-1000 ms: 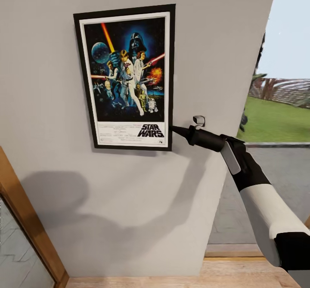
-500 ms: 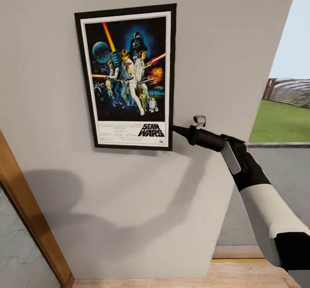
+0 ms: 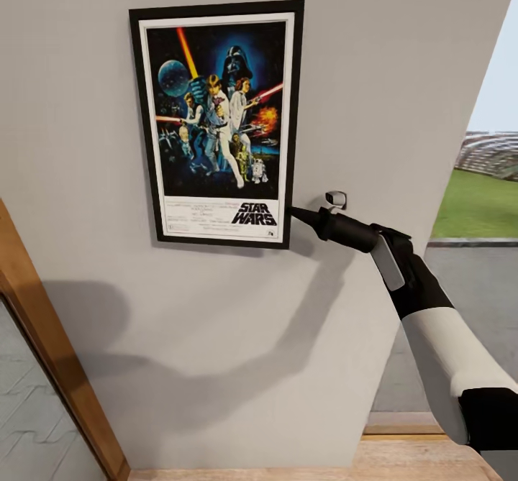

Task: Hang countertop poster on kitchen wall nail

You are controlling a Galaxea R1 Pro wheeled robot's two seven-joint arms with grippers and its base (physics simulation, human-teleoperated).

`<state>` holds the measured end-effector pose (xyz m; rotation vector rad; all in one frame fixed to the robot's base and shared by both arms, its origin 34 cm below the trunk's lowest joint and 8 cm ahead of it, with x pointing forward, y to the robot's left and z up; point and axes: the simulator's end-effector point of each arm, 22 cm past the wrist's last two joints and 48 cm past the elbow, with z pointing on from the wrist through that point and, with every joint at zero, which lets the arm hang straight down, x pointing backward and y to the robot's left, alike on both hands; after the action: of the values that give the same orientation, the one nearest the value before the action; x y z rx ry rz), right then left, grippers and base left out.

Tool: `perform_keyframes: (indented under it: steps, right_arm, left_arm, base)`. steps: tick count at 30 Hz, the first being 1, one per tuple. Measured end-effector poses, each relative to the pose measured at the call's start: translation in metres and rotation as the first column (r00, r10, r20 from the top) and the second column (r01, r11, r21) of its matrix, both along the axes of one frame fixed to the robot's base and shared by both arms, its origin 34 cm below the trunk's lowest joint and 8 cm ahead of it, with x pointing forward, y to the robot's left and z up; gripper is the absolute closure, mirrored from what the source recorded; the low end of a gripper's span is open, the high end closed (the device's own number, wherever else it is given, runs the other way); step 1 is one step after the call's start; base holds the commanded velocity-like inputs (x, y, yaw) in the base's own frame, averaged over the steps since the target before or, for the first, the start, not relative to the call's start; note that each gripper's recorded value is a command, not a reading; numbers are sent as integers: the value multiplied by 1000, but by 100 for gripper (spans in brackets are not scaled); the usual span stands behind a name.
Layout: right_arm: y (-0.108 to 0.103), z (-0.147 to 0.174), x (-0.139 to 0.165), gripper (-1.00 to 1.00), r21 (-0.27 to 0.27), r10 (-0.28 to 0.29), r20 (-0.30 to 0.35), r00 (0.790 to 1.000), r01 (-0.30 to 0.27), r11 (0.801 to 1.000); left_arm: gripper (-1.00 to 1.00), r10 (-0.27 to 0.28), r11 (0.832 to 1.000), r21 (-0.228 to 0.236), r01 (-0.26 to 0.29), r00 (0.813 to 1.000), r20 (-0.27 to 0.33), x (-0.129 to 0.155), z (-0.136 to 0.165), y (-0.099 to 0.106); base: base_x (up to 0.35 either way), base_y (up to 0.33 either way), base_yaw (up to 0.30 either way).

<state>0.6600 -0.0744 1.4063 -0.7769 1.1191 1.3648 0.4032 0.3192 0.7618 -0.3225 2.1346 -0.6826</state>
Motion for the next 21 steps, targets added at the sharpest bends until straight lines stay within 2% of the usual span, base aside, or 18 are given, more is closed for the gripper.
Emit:
perform_keyframes:
  steps: [21]
  right_arm:
    - [0,0,0,100,0,-1,0,1000,1,1000]
  left_arm:
    - [-100,0,1000,0,0,1000,0,0,0,0]
  base:
    - [0,1,0]
